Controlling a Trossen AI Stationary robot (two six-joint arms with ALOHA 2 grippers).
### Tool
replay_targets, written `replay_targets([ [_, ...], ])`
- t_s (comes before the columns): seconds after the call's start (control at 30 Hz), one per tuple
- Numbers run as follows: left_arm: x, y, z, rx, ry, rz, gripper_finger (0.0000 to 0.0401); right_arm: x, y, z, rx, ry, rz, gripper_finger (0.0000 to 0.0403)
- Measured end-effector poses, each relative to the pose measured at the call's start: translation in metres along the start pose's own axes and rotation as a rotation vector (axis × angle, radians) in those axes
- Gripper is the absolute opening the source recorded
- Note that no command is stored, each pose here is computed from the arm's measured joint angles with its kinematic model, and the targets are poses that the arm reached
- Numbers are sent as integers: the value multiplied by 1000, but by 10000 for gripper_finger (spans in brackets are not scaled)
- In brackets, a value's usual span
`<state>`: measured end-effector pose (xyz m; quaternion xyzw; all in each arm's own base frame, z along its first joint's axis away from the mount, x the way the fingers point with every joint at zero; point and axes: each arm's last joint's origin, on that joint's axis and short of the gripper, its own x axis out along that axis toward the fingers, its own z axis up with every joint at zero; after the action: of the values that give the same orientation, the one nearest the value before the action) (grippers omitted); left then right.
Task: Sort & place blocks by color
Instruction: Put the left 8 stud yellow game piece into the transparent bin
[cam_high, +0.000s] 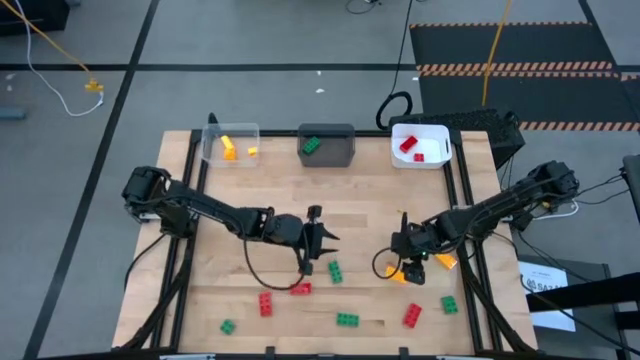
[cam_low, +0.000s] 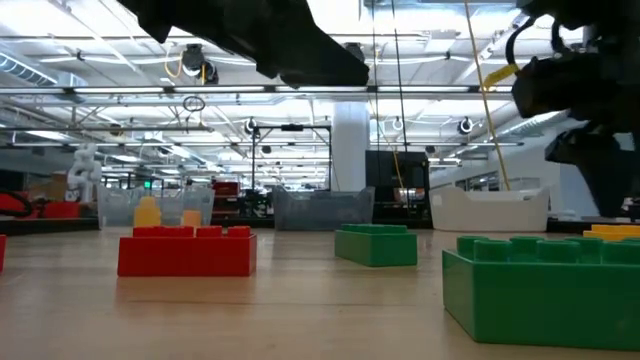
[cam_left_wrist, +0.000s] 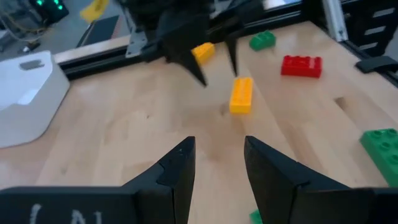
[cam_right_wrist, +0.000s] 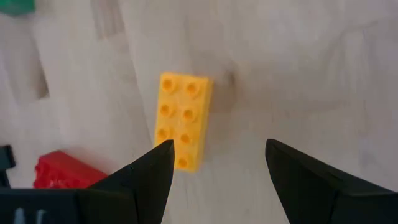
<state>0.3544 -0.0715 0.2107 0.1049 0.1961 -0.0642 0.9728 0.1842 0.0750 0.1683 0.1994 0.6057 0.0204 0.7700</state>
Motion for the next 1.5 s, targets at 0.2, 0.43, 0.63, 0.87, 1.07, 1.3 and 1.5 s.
replay_targets([
  [0.2,0,4,-1,-24,6,10,141,2,9,-5,4,5,14,242],
  [0.43,0,4,-4,-23,30,6,141,14,21,-3,-14,-23,54,242],
  [0.63,0,3,-4,-31,33,5,141,24,16,-5,2,26,-22,249],
  [0.87,0,3,-7,-30,60,2,141,36,16,-3,27,39,-35,254],
  [1.07,0,3,-7,-30,68,1,141,47,12,-4,16,66,-112,254],
  [1.3,0,3,-8,-32,74,0,141,48,4,-7,27,39,-272,215],
  [1.5,0,3,-8,-33,74,0,140,48,2,-7,-37,24,-305,126],
])
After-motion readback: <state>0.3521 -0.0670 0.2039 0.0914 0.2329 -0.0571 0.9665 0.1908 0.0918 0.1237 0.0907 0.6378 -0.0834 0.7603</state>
